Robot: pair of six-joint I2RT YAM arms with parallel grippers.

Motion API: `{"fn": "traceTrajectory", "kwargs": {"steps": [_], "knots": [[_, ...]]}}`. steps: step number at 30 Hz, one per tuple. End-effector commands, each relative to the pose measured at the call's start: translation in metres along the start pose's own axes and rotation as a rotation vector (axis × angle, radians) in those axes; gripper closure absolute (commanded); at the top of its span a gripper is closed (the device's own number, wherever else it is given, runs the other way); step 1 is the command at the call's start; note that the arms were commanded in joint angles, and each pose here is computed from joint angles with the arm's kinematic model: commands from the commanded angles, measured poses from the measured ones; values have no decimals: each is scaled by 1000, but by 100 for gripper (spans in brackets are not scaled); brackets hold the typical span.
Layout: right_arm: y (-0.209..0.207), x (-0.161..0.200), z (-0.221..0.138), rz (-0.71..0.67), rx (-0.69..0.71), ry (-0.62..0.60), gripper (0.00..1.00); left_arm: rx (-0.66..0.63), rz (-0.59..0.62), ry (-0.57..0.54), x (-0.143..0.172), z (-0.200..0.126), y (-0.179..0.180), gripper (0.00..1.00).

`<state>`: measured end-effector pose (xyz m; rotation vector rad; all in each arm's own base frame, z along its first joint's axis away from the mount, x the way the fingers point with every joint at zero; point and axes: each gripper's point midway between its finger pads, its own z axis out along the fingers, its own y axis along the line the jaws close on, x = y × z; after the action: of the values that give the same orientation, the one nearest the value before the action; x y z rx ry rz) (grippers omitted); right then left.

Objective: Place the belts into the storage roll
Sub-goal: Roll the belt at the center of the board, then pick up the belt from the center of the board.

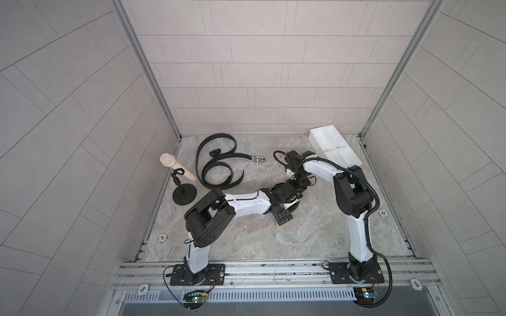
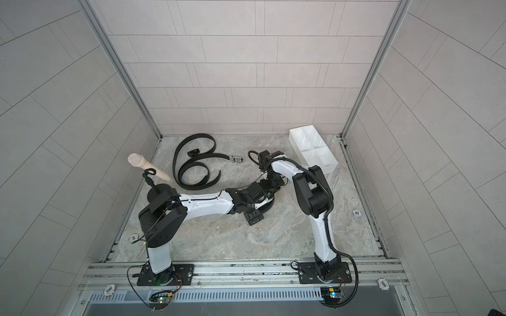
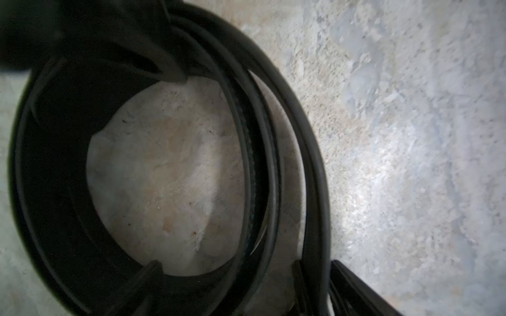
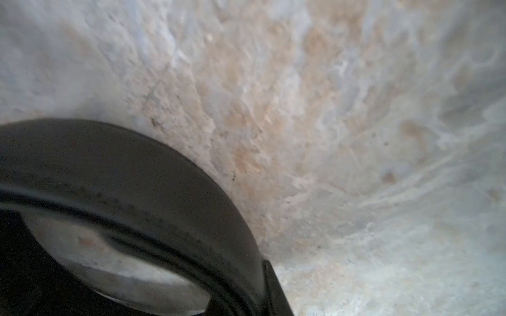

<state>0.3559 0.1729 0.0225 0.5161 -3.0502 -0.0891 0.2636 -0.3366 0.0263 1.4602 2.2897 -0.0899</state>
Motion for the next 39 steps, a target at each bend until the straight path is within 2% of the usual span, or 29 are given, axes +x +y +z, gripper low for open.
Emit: {"fn": "traceTrajectory", "kwargs": {"steps": [1,6,12,15,17,18,22,29,31,39], "knots": [[-26,50,23,14,83,230,98,12,21,78,15,5,2,7],[-24,49,25,21,74,224,98,32,25,84,11,13,-1,25],[-24,42,23,27,78,207,98,60,24,102,22,12,-8,50],[-22,38,22,35,68,198,98,76,6,94,26,8,-12,71],[-19,36,21,43,49,188,98,92,-10,78,26,4,-15,93],[-17,34,20,47,36,179,98,97,-19,70,26,2,-16,100],[-6,28,7,81,-49,123,92,116,-72,-5,15,-11,-18,100],[-3,21,-35,179,-195,-28,55,182,-188,-200,-14,-43,-19,100],[-4,21,-47,200,-214,-65,49,194,-217,-236,-20,-48,-18,100],[13,30,-75,347,-346,-229,35,247,-351,-356,-42,-54,-12,100]]}}
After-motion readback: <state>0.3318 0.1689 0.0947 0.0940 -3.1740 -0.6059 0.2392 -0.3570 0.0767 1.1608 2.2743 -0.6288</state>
